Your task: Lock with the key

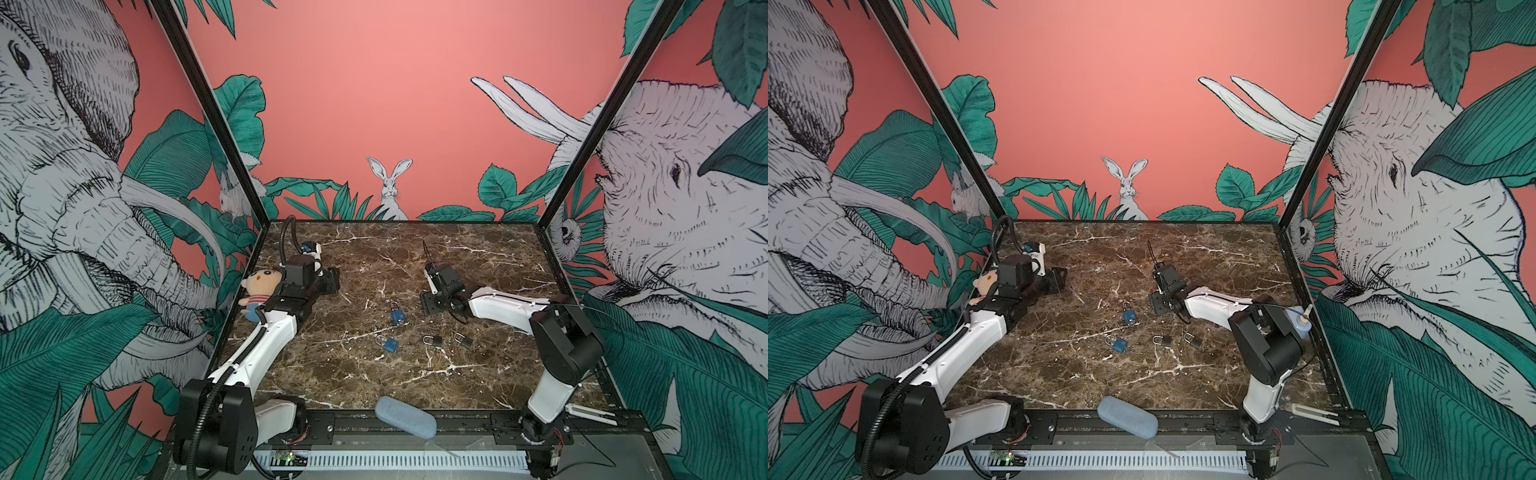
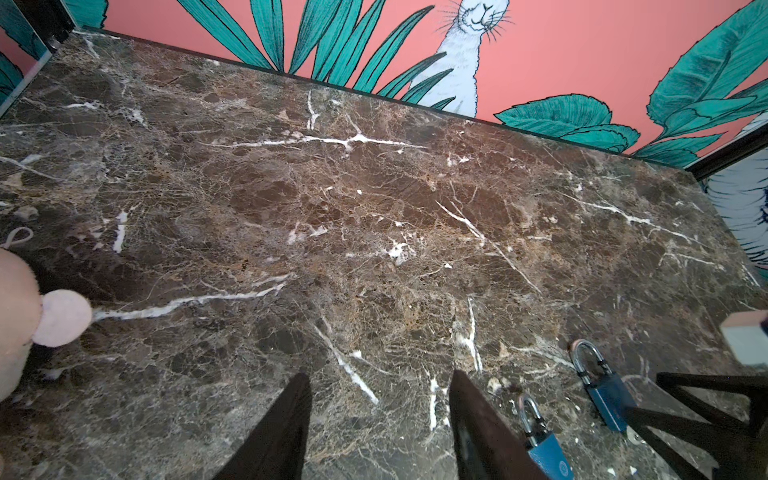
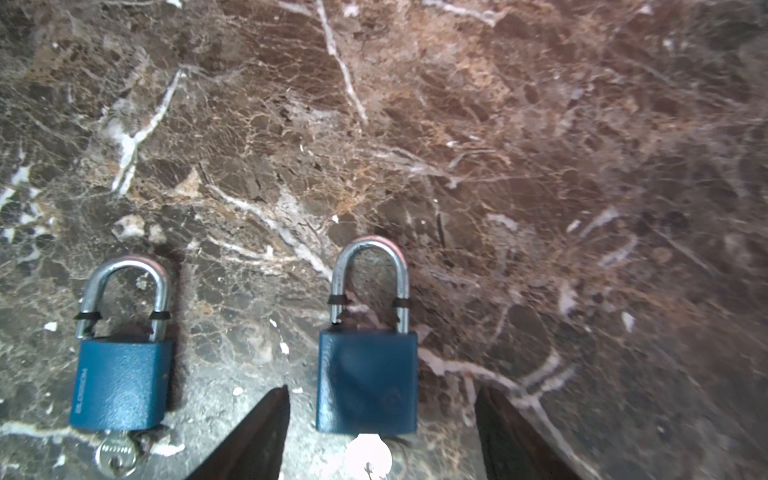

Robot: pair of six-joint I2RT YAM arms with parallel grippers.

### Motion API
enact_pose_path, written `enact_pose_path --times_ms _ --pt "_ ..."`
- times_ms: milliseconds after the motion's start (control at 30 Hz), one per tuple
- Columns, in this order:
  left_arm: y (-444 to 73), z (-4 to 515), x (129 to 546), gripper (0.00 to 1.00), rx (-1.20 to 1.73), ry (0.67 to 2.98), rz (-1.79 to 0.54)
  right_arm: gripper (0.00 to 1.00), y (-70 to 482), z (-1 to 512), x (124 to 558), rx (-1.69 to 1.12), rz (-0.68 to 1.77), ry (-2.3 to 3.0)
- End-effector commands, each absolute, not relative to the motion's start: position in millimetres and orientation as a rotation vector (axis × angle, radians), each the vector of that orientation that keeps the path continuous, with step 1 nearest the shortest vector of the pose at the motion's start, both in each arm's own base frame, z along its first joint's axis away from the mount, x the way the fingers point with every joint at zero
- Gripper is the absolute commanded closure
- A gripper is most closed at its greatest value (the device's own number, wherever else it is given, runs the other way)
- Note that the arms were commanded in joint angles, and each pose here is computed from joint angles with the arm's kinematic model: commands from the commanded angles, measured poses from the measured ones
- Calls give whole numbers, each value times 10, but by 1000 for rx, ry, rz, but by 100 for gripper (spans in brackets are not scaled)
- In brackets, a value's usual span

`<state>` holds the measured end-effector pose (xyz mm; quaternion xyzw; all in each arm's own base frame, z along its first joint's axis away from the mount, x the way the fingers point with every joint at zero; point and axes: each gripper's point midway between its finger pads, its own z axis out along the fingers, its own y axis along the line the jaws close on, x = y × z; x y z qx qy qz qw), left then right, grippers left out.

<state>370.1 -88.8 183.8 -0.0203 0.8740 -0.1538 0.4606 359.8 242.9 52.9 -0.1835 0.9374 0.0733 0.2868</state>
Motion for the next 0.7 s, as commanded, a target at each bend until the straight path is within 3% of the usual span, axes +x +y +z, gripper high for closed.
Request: enact_pose_path --times_ms 0,667 --pt "-933 1865 3689 46 -51 2148 -405 30 2502 495 3596 -487 206 2522" --pt "-958 1850 3714 50 -49 2159 -415 40 2430 197 3652 -529 70 2583"
